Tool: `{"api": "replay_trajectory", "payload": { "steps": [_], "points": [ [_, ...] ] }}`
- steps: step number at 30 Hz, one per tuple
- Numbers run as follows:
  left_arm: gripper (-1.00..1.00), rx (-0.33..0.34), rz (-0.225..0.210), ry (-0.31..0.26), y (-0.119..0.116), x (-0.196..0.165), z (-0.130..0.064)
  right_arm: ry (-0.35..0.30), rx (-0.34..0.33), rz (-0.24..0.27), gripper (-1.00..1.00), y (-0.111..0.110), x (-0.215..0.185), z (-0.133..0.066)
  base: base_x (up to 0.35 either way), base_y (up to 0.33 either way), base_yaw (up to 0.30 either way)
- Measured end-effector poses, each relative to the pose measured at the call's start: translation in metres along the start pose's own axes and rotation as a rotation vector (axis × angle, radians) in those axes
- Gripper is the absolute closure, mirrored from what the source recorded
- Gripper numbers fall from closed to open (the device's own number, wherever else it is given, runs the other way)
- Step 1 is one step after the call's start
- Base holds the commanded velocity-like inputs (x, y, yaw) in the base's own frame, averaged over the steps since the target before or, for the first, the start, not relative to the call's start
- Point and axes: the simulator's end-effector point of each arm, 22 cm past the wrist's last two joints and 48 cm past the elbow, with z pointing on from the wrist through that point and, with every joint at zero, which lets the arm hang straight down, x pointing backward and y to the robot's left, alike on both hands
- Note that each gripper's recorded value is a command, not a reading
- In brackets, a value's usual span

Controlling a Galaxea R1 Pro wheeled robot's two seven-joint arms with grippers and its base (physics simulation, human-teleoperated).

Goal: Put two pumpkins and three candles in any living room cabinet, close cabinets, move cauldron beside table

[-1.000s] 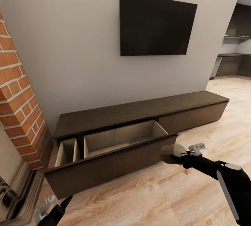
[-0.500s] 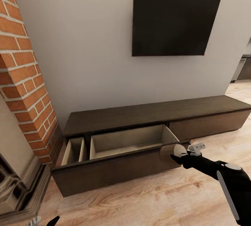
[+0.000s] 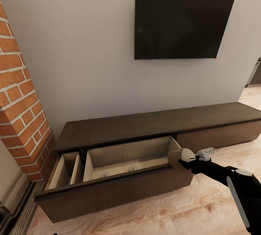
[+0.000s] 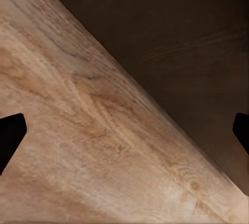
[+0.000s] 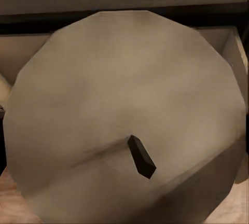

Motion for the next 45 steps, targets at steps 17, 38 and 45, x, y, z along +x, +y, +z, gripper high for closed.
{"api": "replay_trajectory", "payload": {
  "steps": [17,38,45],
  "points": [
    [-1.0,0.028,0.007,-0.058,0.022,0.005,-0.021,-0.011,0.01,0.007,1.0,-0.005,-0.005,-0.001,0.017,0.0,0.272],
    [-1.0,-0.055,-0.013,-0.056,0.066,0.023,-0.027,0.171,0.167,0.062,1.0,-0.036,0.043,-0.001,0.192,0.0,0.097],
    [-1.0,-0.06,-0.014,-0.056,0.068,0.024,-0.027,0.258,0.204,0.108,1.0,-0.045,0.07,0.0,0.003,0.0,0.0]
  ]
}}
